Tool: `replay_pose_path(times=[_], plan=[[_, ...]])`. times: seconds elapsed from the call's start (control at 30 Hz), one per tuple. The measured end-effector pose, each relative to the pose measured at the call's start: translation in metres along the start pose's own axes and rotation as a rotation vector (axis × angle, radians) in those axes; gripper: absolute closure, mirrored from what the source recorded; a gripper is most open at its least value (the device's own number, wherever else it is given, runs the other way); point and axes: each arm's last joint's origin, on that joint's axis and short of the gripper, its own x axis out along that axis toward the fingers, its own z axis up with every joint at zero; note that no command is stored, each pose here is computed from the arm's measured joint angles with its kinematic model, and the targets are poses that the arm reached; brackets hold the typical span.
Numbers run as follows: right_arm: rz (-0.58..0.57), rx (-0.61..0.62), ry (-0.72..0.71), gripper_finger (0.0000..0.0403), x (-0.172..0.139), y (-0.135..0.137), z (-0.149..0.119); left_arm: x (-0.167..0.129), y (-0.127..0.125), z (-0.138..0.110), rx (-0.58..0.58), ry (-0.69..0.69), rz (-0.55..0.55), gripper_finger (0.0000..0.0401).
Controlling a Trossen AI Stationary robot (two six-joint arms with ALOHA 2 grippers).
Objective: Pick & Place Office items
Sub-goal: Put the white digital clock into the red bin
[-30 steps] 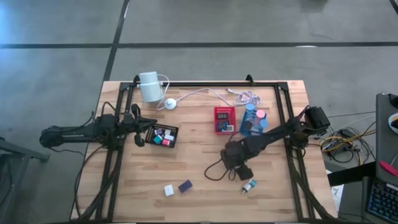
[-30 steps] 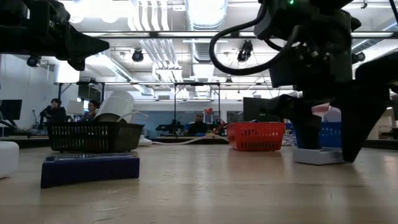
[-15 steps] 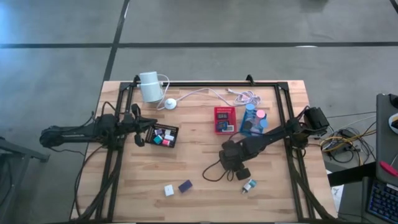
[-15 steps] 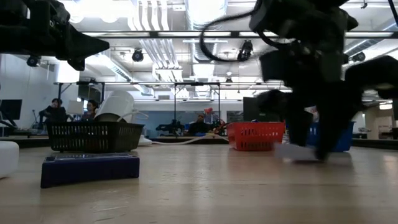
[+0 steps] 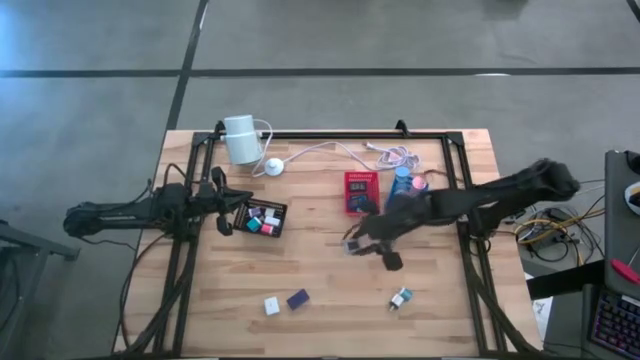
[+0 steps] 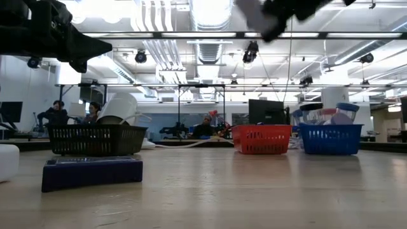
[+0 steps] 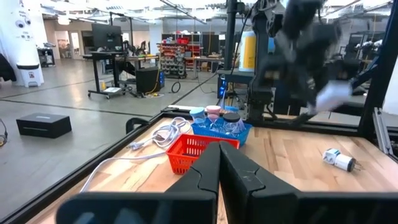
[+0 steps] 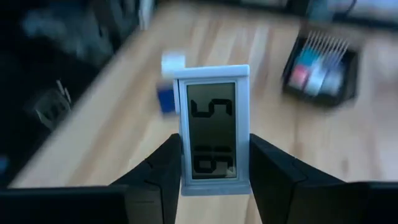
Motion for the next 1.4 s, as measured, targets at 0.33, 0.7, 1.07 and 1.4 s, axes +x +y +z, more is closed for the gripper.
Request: replay_pose_path(times=[0.33,0.7,1.07,1.4], plan=[[-0.036,-0.002,-0.479,0.0264,-0.089,0.005,-0.009,0.000,0.000,0.000,-0.004,0.002,0.000,0.0389],[-0.147,-0.005,-0.647,0.0264,-0.119,0.010,-0.074,0.000,0.000,0.000,-0.037,0.003,0.001,0.0389],[-0.166,-0.037,-0.810,0.0264,-0.117,0.011,-0.123,0.000,0.000,0.000,-0.037,0.004,0.001,0.0389],[-0.231,-0.060,-0.837,0.0264,-0.117,0.011,-0.137,0.001,0.000,-0.001,-0.041,0.007,0.003,0.0389]])
